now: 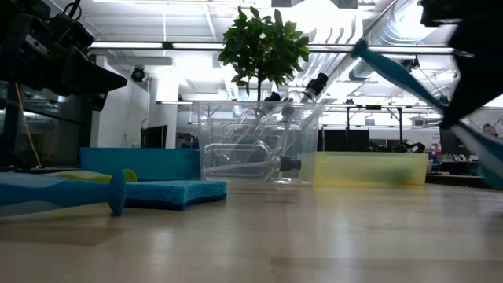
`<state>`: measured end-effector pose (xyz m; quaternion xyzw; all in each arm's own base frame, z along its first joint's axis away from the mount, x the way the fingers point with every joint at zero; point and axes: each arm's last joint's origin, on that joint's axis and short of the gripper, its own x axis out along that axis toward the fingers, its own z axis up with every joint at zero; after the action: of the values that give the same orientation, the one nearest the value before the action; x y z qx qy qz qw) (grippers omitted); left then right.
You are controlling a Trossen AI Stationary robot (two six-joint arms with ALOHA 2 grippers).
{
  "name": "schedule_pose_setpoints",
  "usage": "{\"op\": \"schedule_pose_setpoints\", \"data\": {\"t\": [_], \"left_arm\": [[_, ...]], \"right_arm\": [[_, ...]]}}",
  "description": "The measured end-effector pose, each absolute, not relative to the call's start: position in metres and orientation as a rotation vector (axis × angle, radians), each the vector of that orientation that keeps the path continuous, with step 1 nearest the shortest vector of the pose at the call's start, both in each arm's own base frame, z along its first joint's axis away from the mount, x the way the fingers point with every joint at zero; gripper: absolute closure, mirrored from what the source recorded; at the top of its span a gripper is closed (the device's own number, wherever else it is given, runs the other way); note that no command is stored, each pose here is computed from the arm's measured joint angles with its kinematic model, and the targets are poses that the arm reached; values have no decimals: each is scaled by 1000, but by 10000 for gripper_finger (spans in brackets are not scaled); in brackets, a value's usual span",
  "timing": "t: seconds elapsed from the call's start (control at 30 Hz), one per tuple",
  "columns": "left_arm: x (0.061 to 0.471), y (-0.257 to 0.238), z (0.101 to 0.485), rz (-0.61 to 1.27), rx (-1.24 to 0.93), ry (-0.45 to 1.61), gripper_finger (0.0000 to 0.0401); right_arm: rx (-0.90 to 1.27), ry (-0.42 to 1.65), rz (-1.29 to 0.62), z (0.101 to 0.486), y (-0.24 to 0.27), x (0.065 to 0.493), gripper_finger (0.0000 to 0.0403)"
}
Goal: Pick & Place Kitchen Sink Supplies
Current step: Put the blue dish brush into the blue bin
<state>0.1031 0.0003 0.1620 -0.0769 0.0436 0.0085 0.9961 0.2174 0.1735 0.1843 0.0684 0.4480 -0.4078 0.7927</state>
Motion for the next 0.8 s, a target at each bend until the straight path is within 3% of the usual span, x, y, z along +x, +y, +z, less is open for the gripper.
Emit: {"op": "schedule_pose_setpoints", "data": {"t": [0.4, 0.8], "left_arm": [[103, 1, 162, 35, -153, 83, 400], [103, 1, 162, 42, -164, 82, 400]], "right_arm": [[-20, 750, -738, 187, 166, 254, 363], [-94, 701, -639, 192, 149, 295, 363]]}}
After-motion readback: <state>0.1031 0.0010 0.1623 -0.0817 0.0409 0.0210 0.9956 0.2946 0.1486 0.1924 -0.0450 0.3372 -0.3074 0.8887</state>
